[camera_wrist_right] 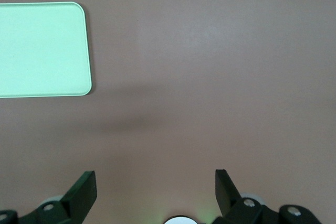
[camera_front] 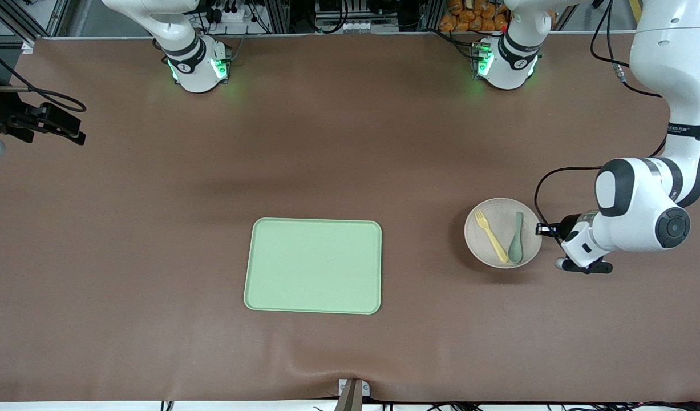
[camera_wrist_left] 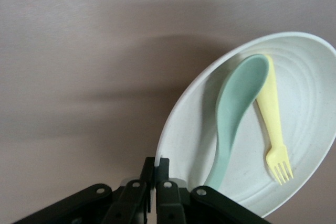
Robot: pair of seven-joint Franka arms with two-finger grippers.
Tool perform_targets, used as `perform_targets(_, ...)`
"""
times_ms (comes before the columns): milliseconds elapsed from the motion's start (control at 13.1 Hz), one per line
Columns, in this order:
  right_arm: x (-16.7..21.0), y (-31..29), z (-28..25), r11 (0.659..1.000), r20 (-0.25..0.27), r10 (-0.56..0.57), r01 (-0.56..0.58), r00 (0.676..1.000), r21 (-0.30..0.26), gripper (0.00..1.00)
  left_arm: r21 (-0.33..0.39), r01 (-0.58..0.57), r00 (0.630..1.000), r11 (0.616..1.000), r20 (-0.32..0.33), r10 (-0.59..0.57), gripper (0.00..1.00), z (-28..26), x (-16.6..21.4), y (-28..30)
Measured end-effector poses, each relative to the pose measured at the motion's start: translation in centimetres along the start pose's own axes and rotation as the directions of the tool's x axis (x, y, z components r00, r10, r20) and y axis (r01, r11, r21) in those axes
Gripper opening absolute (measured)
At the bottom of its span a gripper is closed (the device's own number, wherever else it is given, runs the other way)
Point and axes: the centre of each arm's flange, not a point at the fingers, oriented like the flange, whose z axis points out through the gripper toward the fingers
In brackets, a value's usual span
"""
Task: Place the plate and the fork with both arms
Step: 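Carry the plate with the left gripper onto the green placemat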
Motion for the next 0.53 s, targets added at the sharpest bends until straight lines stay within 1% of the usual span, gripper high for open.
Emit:
perform_targets(305, 0.0, 0.0, 0.0, 1.000, 0.000, 0.000, 0.000, 1.000, 0.000, 1.00, -0.082, 0.006, 1.000, 0.997, -0.027, -0.008, 0.05, -2.2, 1.3, 6.1)
perform_targets(458, 0.0, 0.0, 0.0, 1.000, 0.000, 0.000, 0.000, 1.000, 0.000, 1.00, -0.115, 0.024, 1.000, 0.993, -0.014, -0.026, 0.05, -0.8, 2.5, 11.3)
perform_targets(535, 0.0, 0.0, 0.0, 1.000, 0.000, 0.001, -0.001, 1.000, 0.000, 1.00, -0.144, 0.039, 0.999, 0.989, -0.002, -0.039, 0.05, 0.3, 3.2, 14.3)
